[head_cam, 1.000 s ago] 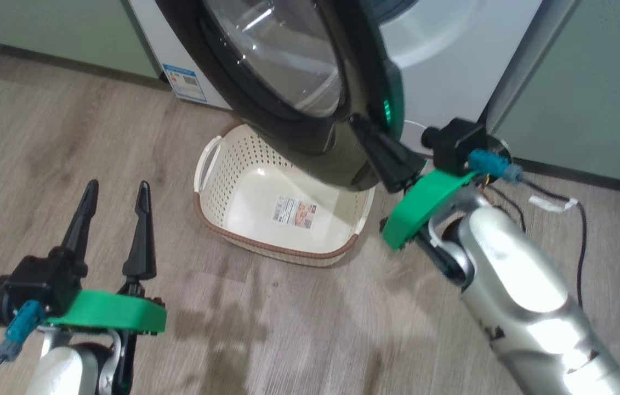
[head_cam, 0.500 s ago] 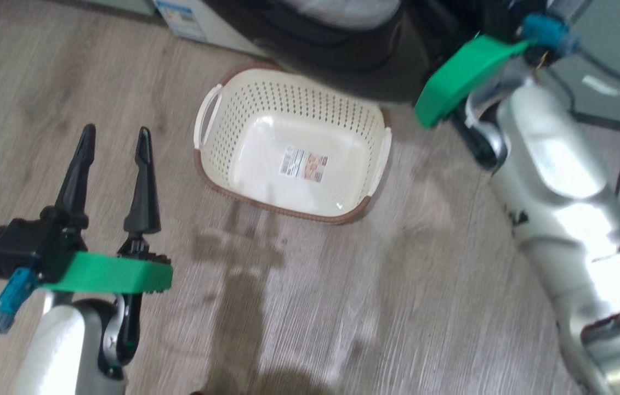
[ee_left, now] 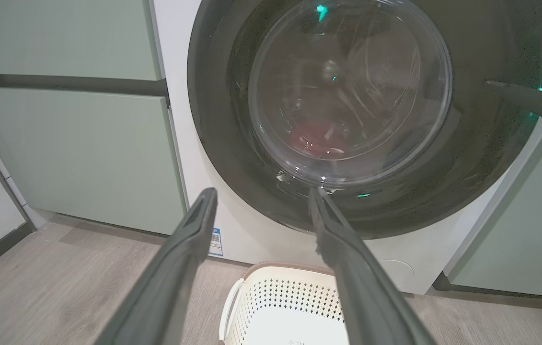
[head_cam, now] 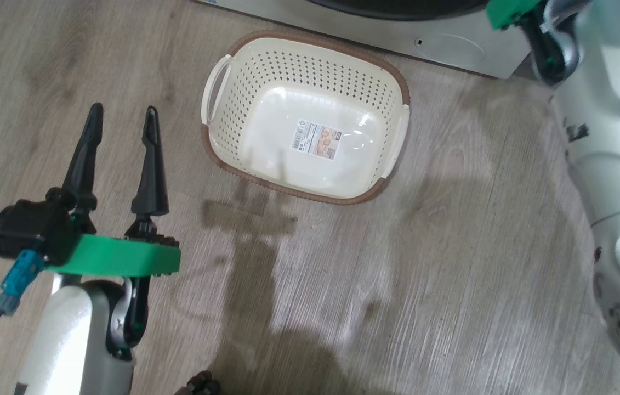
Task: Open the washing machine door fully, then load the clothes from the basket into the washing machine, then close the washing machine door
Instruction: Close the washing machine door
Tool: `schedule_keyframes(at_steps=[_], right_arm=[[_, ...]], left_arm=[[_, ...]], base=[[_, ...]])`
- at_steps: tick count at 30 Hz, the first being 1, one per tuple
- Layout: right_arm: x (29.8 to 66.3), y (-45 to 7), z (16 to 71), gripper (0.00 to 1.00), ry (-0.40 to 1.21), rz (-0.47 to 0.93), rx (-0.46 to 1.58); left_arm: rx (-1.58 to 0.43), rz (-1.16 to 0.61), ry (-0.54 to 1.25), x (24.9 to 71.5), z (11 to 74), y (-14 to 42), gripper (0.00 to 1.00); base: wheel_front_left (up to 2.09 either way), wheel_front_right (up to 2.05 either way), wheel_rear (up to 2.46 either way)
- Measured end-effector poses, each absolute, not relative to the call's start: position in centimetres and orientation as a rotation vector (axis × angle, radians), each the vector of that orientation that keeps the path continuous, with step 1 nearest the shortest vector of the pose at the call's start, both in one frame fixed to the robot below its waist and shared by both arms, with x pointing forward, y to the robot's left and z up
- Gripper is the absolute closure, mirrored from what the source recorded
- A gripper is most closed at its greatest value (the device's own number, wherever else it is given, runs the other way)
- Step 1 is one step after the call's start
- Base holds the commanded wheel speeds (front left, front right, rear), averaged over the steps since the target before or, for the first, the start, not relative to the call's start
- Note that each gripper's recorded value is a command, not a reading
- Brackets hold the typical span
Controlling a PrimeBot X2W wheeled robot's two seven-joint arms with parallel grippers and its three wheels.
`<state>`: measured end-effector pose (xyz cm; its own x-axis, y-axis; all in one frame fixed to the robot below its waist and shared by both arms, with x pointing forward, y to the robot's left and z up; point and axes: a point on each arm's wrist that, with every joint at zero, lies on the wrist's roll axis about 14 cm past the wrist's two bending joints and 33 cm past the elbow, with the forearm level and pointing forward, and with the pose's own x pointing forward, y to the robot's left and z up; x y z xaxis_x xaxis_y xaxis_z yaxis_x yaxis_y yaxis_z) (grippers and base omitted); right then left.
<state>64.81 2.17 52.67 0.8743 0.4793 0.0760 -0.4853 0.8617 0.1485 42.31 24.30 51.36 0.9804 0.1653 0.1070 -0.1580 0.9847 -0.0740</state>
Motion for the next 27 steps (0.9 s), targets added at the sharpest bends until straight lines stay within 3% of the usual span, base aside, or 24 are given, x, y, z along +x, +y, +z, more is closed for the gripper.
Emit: schedule_keyframes(at_steps=[15,20,25,26,27], right_arm=[[66.2,0.4,53.5,1.0,-0.053,0.445,0.136],[64.7,1.3,54.8,1.0,-0.079,0.482,0.122],[60.9,1.8,52.9,1.0,-0.035,0.521,0.14],[60.0,1.7,52.6,0.94,-0.029,0.523,0.15],[59.3,1.5,52.5,0.67,-0.026,0.524,0.159]], left_arm=[[-0.075,0.157,-0.123,42.3,51.5,24.2,0.0],[-0.077,0.14,-0.135,42.2,52.0,23.8,0.0],[-0.086,0.123,-0.141,41.3,52.4,23.3,0.0],[-0.087,0.118,-0.141,41.0,52.5,23.2,0.0],[-0.09,0.108,-0.141,40.8,52.5,23.0,0.0]], base=[[0.0,0.0,0.0],[0.0,0.0,0.0],[0.0,0.0,0.0],[0.0,0.0,0.0],[0.0,0.0,0.0]])
